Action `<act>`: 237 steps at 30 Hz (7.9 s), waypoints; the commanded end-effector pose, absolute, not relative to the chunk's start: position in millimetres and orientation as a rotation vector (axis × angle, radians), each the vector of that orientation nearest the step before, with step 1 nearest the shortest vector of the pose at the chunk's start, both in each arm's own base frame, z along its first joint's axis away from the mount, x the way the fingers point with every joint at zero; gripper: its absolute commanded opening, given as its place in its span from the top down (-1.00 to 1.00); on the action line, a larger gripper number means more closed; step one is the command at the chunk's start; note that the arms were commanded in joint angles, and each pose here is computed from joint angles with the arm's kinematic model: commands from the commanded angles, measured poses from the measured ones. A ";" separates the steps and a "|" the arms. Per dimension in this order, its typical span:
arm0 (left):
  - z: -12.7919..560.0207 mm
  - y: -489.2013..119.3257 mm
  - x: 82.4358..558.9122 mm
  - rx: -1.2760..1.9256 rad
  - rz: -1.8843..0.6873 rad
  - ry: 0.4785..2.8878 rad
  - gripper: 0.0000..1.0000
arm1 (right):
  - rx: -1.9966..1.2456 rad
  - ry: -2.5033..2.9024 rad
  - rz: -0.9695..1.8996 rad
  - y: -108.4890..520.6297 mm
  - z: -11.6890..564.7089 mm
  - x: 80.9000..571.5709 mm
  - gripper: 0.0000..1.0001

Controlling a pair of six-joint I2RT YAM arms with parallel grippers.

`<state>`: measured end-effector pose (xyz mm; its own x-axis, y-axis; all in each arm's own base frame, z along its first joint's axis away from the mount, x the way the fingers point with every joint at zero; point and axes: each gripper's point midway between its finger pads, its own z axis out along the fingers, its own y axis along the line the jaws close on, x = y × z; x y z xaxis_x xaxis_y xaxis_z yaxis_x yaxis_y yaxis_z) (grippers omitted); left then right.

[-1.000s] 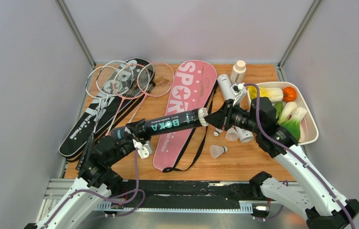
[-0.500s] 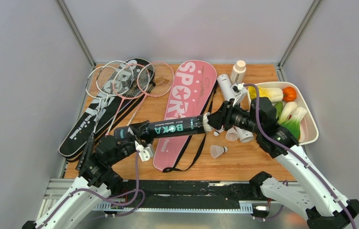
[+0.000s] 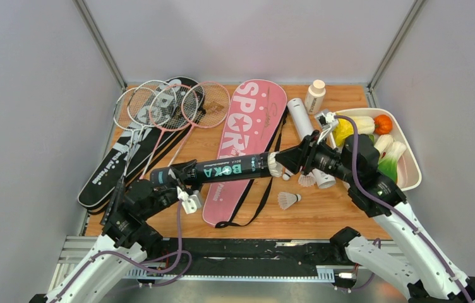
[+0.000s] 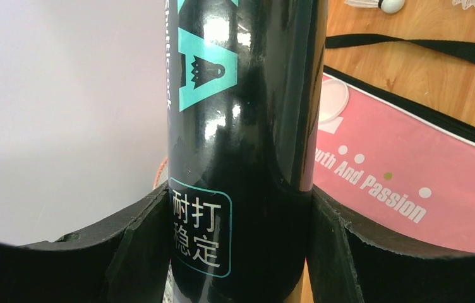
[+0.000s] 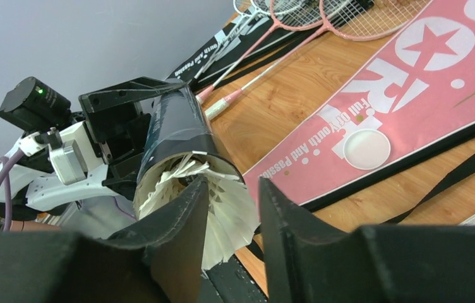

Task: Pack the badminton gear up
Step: Place the shuttlecock at the shuttle tube, then close the lid on the shuttle tube.

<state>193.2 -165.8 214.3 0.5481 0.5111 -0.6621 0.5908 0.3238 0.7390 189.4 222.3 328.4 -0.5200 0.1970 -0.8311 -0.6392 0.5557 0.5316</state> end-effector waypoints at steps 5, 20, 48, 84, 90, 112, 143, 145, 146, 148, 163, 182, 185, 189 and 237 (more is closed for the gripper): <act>265.6 -174.7 183.5 1.229 -0.136 0.964 1.00 | -0.516 1.687 1.093 218.0 361.4 168.9 0.19; 270.0 -176.0 180.2 1.219 -0.163 0.963 1.00 | -0.647 1.599 1.143 226.3 377.9 155.4 1.00; 267.1 -187.7 189.5 1.240 -0.190 0.970 1.00 | -0.486 1.818 1.072 261.1 302.4 193.0 1.00; 308.6 -102.6 232.9 0.627 0.007 1.383 1.00 | -0.136 1.672 1.059 227.8 391.3 207.5 -0.11; 356.6 -66.8 221.1 0.354 -0.005 1.406 1.00 | -0.088 1.834 1.096 268.6 329.3 234.5 -0.04; 413.6 -15.0 155.9 0.157 -0.100 1.228 1.00 | -0.336 2.109 0.551 406.5 152.4 285.3 -0.13; 289.5 -140.2 161.3 0.801 -0.382 1.229 1.00 | -0.425 2.449 0.381 285.3 59.9 356.8 0.28; 289.9 -139.8 162.2 0.805 -0.373 1.231 1.00 | -0.450 2.463 0.383 285.1 53.5 356.2 0.32; 289.8 -138.4 163.6 0.800 -0.363 1.234 1.00 | -0.459 2.468 0.376 284.8 50.4 356.6 0.33; 289.6 -136.2 165.7 0.795 -0.344 1.238 1.00 | -0.470 2.482 0.365 283.4 44.5 355.3 0.36; 277.8 -132.9 179.7 0.797 -0.293 1.340 1.00 | -0.433 2.471 0.313 272.0 49.4 356.6 1.00; 265.6 -141.2 166.4 1.041 -0.257 1.309 1.00 | -0.134 2.148 0.609 195.3 198.2 342.1 1.00; 270.8 -144.4 165.2 1.041 -0.266 1.267 1.00 | -0.146 2.037 0.701 185.7 241.5 331.2 1.00; 273.4 -144.7 165.8 1.061 -0.239 1.224 1.00 | -0.209 1.900 0.826 180.3 291.8 307.0 1.00; 271.0 -168.3 178.7 1.201 -0.230 1.152 1.00 | -0.541 1.673 1.294 224.3 361.4 203.1 1.00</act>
<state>177.4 -161.4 233.5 0.3542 0.4748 -0.8057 0.7315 0.3961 0.5550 201.9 219.3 357.8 -0.4945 0.1695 -0.8525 -0.7736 0.3613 0.5205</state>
